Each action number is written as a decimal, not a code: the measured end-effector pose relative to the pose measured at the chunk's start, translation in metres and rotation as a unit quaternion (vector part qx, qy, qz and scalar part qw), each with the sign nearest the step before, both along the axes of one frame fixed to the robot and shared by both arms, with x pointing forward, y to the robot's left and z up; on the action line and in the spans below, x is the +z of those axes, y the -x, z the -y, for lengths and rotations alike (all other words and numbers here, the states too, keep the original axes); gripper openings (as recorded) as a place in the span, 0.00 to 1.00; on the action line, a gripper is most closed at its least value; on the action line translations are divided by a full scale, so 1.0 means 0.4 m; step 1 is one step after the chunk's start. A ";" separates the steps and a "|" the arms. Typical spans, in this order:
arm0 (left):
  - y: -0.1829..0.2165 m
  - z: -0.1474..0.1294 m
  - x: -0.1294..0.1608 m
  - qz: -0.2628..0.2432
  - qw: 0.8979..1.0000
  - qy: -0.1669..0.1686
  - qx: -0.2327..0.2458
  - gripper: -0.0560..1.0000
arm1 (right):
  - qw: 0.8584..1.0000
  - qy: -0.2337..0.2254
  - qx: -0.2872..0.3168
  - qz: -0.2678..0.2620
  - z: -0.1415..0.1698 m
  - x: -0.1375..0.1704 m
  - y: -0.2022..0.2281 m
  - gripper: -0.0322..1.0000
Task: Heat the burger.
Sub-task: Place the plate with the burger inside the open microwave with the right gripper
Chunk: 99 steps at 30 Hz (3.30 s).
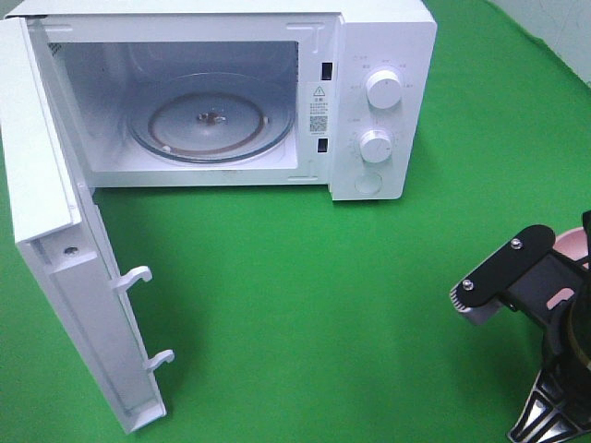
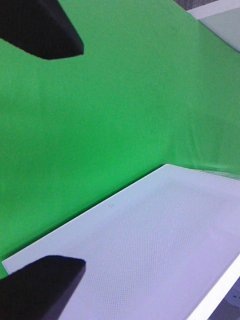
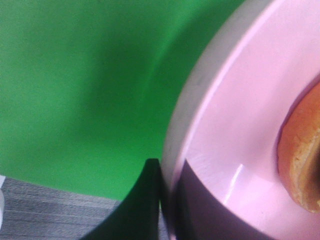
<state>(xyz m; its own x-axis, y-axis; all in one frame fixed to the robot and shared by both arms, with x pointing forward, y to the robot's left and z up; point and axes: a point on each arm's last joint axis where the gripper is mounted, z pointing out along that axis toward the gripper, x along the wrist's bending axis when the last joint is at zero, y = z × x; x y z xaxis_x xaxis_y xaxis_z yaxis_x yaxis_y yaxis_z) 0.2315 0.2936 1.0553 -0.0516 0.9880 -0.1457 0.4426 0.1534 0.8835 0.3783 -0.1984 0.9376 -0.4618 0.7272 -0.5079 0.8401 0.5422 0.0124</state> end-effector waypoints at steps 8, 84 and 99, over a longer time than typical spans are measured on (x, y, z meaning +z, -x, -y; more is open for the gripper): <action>0.000 0.000 0.000 0.000 1.000 0.000 0.000 0.99 | 0.996 0.028 0.078 0.017 -0.031 0.008 0.020 0.06; 0.000 0.000 0.000 0.000 1.000 0.000 0.000 0.99 | 0.714 0.094 0.693 -0.029 -0.116 0.027 -0.096 0.07; 0.000 0.000 0.000 0.000 1.000 0.000 0.000 0.99 | 0.643 0.061 0.763 -0.026 -0.161 0.051 -0.091 0.07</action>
